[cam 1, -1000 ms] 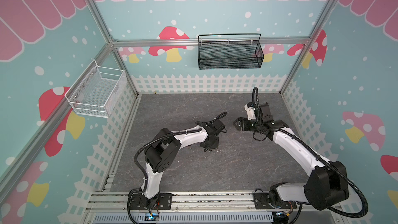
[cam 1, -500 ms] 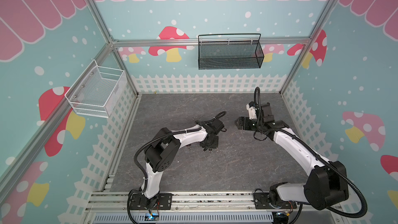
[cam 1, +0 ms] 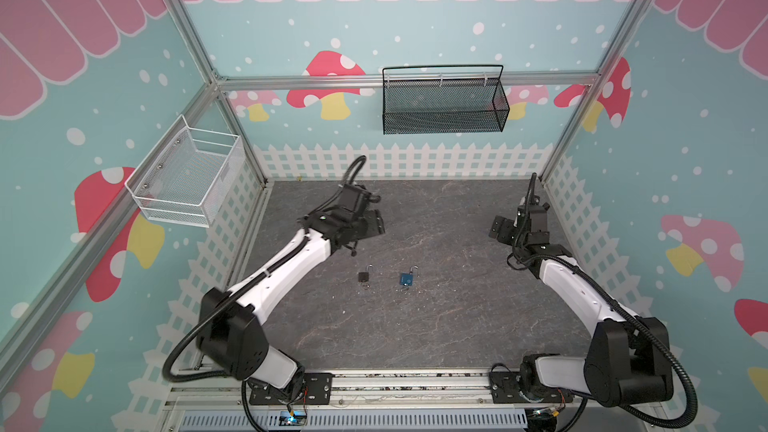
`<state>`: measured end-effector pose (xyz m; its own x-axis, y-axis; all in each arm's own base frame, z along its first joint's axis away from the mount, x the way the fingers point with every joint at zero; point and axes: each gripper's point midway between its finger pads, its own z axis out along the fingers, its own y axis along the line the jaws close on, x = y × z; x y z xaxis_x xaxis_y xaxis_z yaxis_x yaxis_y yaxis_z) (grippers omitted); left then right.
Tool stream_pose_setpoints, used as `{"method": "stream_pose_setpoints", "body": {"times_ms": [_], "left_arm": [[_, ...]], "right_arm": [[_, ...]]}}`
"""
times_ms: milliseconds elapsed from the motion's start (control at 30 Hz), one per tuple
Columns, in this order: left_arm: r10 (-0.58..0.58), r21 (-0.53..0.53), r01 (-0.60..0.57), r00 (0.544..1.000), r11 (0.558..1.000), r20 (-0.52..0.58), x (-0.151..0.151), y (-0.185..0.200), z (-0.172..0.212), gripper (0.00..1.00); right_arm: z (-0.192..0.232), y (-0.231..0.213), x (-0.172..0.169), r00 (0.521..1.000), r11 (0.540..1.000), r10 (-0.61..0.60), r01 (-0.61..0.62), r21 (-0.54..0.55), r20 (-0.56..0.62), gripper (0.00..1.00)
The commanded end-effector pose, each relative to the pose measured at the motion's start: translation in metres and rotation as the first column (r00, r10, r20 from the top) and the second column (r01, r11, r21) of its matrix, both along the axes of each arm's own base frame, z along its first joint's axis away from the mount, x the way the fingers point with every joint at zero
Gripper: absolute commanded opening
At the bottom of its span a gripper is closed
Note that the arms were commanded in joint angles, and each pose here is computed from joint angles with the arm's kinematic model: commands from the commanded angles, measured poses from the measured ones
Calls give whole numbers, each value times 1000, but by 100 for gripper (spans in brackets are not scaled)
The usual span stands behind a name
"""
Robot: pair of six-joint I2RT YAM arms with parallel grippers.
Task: Unlock with the key
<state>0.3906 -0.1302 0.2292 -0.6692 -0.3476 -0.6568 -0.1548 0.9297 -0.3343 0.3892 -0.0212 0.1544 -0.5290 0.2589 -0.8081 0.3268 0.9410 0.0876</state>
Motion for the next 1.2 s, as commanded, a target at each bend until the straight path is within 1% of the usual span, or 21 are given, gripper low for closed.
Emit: {"method": "stream_pose_setpoints", "body": {"times_ms": [0,33,100,133,200,267,333,400,467,567,600,633,667,700,733,767,800,833,900,967,1167], "left_arm": [[302,230,-305,952,924,52,2,123,-29,90],[368,273,-372,927,887,68,-1,156,-37,92],[426,308,-442,897,842,122,-2,196,-51,95],[443,310,-468,884,828,150,-2,209,-59,96],[435,305,-478,878,824,199,1,217,-71,98],[363,300,-425,900,854,242,10,206,-83,99],[303,330,-393,907,858,293,13,198,-89,99],[250,376,-379,903,845,349,11,190,-92,99],[165,363,-332,893,871,419,10,173,-94,99],[99,351,-289,876,891,472,5,160,-110,99],[75,358,-291,857,887,509,4,158,-110,100],[37,358,-258,852,897,522,4,149,-105,100],[16,360,-215,876,908,482,5,144,-109,100],[27,365,-223,881,904,472,9,146,-112,100],[44,361,-241,878,901,477,13,151,-112,100],[54,331,-227,888,916,457,11,154,-113,100],[53,331,-220,893,917,447,11,154,-115,100],[50,336,-234,878,912,476,11,154,-113,100],[62,340,-240,886,909,459,9,154,-112,100],[57,346,-250,874,904,483,10,154,-111,100],[50,357,-241,882,903,468,10,151,-112,100]], "right_arm": [[6,-45,2,981,970,-159,177,-166,115,97],[2,-52,2,977,959,-174,196,-206,122,97],[-5,-61,4,974,944,-177,209,-254,144,97],[-12,-63,6,975,943,-166,201,-266,145,97],[-21,-61,10,979,945,-126,168,-282,160,97],[-28,-56,13,980,946,-74,127,-298,183,97],[-33,-50,14,980,949,-14,76,-305,201,97],[-36,-35,10,966,951,91,-12,-308,242,97],[-28,-18,5,935,940,195,-92,-329,295,97],[-22,-5,-7,895,921,280,-150,-359,346,98],[-23,4,-13,871,906,334,-190,-378,362,98],[-20,16,-19,825,881,404,-233,-412,396,98],[-18,21,-21,807,871,427,-247,-425,407,98],[-25,18,-15,836,878,412,-259,-402,361,98],[-24,17,-13,831,883,409,-255,-395,378,98],[-23,16,-13,830,884,407,-252,-394,382,98],[-26,15,-13,840,884,404,-259,-389,361,98],[-23,15,-15,830,883,404,-246,-399,384,98],[-24,15,-16,837,884,403,-249,-396,371,98],[-22,15,-16,829,884,404,-245,-399,387,98],[-23,15,-16,834,884,403,-247,-397,378,98]]}}
